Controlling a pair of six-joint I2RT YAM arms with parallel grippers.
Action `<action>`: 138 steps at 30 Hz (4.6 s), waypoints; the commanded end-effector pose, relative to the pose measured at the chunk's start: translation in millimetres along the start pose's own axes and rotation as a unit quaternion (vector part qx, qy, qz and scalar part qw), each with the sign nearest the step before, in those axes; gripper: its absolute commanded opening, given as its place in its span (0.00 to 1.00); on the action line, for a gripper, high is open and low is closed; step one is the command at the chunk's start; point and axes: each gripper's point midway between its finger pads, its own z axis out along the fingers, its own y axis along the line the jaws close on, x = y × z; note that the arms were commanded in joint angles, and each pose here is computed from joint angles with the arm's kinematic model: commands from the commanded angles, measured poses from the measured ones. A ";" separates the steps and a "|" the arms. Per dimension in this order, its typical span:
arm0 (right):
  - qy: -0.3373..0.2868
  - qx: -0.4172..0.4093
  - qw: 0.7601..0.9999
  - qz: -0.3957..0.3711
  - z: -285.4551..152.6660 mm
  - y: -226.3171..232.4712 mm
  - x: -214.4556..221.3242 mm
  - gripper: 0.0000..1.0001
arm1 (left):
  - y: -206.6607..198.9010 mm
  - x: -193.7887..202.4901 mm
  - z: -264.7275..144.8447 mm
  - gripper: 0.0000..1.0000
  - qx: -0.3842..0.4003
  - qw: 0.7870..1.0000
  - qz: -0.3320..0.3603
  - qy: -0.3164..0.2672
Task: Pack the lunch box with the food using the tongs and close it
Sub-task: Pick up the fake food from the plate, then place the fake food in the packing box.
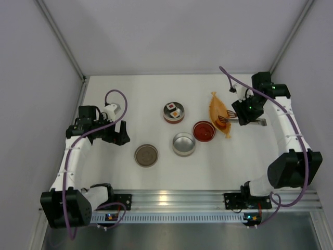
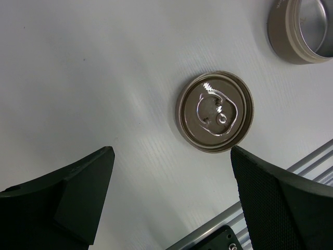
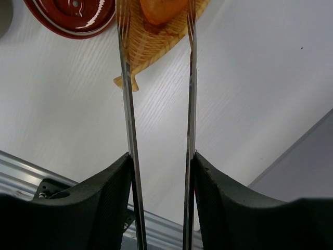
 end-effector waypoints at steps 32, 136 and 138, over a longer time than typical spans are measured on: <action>0.008 0.005 0.997 0.079 25.0 -8.8 -7.7 0.51 | 0.1 -4.6 -0.4 0.98 0.003 1.000 0.016 -0.013; -0.019 -0.082 0.962 -0.258 -28.0 162.8 -60.7 0.13 | 0.8 -6.7 -1.2 0.98 -0.001 1.000 0.003 -0.013; -0.016 -0.090 0.960 -0.265 -24.8 173.5 -59.0 0.14 | 0.7 -6.2 -1.0 0.98 -0.001 1.000 0.001 -0.012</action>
